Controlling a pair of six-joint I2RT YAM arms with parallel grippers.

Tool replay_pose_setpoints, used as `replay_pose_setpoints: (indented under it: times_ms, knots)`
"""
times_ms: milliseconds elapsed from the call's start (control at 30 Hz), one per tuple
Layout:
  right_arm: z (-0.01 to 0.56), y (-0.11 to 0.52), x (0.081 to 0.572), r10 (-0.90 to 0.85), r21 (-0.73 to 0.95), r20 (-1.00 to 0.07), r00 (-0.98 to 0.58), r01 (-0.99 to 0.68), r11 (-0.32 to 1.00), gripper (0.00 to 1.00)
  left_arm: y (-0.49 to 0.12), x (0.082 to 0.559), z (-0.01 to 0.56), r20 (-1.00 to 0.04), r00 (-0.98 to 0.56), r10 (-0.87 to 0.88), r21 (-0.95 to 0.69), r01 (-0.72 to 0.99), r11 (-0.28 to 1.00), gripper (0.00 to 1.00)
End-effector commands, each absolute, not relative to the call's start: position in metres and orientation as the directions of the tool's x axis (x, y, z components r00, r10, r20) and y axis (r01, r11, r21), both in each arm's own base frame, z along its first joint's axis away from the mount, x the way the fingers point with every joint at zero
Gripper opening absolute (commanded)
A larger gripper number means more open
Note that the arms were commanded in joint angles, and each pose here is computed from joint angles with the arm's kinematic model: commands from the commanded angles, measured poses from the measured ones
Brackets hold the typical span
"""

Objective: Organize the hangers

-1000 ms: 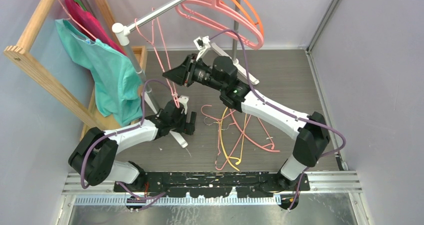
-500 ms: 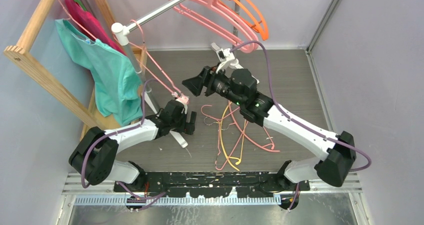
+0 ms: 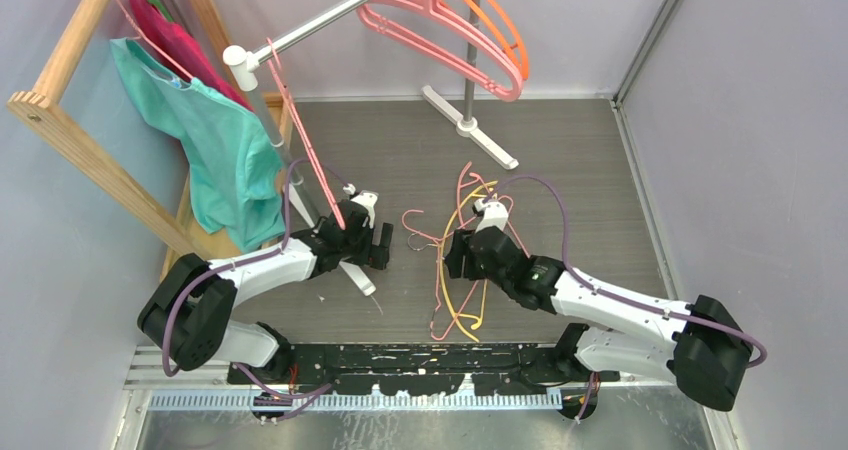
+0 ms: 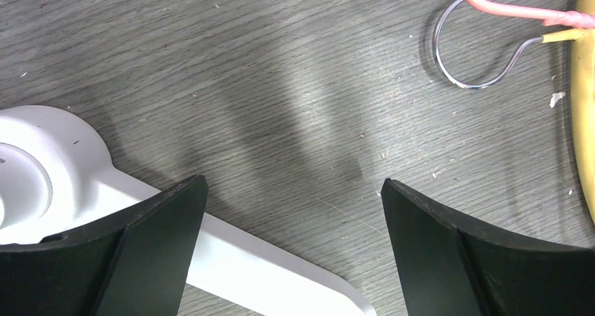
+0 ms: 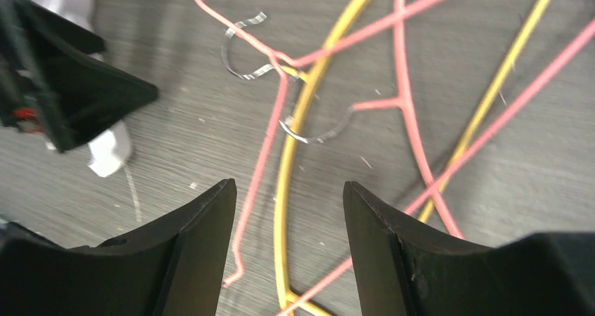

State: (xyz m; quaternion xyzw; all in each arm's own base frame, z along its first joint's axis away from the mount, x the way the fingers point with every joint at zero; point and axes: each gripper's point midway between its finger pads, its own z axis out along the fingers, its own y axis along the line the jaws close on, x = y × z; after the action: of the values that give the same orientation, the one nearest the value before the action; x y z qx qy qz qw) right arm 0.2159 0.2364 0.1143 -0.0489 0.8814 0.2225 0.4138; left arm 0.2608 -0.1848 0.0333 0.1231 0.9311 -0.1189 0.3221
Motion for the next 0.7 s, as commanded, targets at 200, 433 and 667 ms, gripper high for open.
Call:
replay_pose_setpoints:
  times_ms: [200, 433, 667]
  knots:
    - [0.103, 0.253, 0.213, 0.146, 0.421, -0.716, -0.682, -0.255, 0.871, 0.56, -0.185, 0.262, 0.044, -0.650, -0.751, 0.121, -0.156, 0.287, 0.945, 0.98]
    - [0.083, 0.275, 0.206, 0.102, 0.432, -0.686, -0.720, -0.291, 0.854, 0.52, -0.184, 0.262, 0.043, -0.650, -0.751, 0.119, -0.155, 0.284, 0.946, 0.98]
    - [0.061, 0.295, 0.193, 0.055, 0.454, -0.642, -0.765, -0.322, 0.831, 0.46, -0.185, 0.262, 0.043, -0.648, -0.752, 0.115, -0.160, 0.283, 0.946, 0.98]
